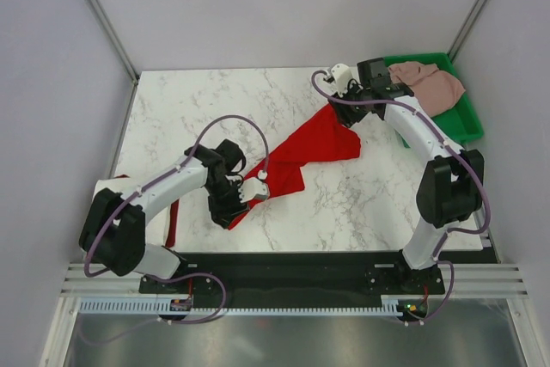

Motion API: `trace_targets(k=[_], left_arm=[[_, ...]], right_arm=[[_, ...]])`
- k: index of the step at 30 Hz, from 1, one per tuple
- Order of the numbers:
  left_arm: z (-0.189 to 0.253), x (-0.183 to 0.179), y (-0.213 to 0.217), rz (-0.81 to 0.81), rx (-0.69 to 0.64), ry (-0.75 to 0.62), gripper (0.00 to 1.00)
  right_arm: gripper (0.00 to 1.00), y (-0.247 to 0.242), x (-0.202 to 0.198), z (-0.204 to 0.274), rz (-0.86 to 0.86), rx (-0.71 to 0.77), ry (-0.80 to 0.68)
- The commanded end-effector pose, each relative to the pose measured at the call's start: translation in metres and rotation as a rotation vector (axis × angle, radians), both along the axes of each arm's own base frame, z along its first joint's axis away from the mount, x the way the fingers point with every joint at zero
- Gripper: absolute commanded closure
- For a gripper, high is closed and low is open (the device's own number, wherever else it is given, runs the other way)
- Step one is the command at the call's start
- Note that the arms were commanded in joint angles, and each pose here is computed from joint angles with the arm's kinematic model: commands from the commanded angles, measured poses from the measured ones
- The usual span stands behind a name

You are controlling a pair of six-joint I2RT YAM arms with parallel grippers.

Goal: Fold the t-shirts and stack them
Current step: Flatten the tshirt out

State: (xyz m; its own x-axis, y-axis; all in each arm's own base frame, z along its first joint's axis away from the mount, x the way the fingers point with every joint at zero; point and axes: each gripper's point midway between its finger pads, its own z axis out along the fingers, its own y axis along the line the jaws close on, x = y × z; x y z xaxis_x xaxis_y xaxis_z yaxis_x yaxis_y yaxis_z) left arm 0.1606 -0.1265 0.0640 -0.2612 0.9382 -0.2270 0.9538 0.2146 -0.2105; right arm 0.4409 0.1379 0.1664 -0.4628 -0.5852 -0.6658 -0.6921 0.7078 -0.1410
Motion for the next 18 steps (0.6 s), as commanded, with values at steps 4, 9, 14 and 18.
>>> trace_targets(k=[4,9,14,18], left_arm=[[-0.008,0.002,-0.013,-0.031,0.009,-0.016,0.42],[-0.016,0.003,-0.018,-0.031,0.035,-0.004,0.4],[-0.032,0.001,-0.012,-0.025,0.097,0.008,0.4],[-0.043,0.002,-0.011,-0.009,0.123,0.015,0.4]], right_arm=[[0.47,0.007,0.002,0.008,0.041,0.028,-0.027],[0.47,0.004,0.0,0.013,0.054,0.008,-0.044],[0.47,0.0,-0.002,0.011,0.067,-0.009,-0.049],[0.47,0.0,-0.003,0.012,0.068,-0.006,-0.048]])
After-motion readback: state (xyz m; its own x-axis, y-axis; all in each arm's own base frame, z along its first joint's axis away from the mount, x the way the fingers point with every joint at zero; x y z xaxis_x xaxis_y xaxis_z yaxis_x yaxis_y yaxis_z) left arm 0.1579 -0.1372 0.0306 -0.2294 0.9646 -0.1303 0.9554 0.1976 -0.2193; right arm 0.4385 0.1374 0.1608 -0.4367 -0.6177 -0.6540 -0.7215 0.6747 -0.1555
